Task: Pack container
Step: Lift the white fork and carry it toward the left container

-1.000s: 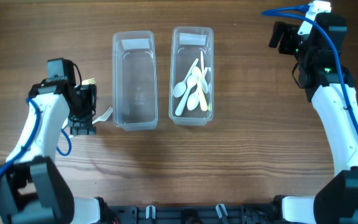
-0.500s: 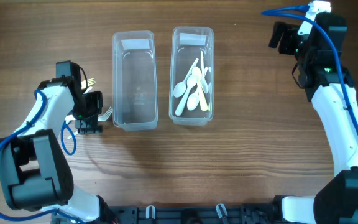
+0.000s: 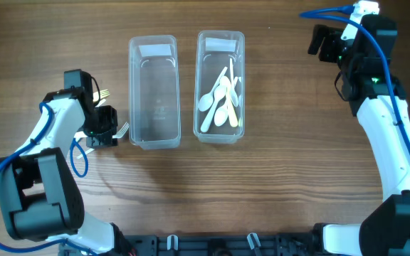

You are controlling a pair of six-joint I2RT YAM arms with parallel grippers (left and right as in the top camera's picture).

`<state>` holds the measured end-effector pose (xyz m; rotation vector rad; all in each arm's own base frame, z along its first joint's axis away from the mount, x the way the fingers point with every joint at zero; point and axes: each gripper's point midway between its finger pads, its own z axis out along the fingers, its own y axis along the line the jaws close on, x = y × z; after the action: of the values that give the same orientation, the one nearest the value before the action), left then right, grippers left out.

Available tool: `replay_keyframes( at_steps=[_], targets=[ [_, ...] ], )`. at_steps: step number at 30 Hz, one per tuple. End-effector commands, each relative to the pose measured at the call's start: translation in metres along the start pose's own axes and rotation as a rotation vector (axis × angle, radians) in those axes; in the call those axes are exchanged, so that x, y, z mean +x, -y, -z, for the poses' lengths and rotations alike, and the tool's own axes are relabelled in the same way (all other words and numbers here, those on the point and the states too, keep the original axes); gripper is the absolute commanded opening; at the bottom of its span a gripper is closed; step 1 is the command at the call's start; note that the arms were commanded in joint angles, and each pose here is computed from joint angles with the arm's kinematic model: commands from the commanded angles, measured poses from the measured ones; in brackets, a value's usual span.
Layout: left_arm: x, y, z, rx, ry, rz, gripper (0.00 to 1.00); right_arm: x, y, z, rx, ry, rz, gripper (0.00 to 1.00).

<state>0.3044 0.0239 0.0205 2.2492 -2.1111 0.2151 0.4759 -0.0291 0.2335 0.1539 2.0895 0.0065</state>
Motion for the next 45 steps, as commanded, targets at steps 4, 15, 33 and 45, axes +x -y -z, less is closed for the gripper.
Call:
replay_keyframes(
  at_steps=[4,15,33,45],
  targets=[
    [-0.006,-0.015,-0.014,-0.044,0.034,0.011,0.51,-0.007,0.003,0.004,0.017,0.019,0.005,1.00],
    [-0.009,-0.014,-0.021,-0.020,0.050,0.008,0.30,-0.007,0.003,0.004,0.017,0.019,0.005,1.00],
    [0.023,-0.009,-0.016,0.007,-0.155,0.018,0.04,-0.007,0.003,0.004,0.017,0.019,0.004,1.00],
    [0.003,0.028,0.039,0.197,-0.083,0.024,0.04,-0.007,0.003,0.004,0.017,0.019,0.004,1.00]
  ],
)
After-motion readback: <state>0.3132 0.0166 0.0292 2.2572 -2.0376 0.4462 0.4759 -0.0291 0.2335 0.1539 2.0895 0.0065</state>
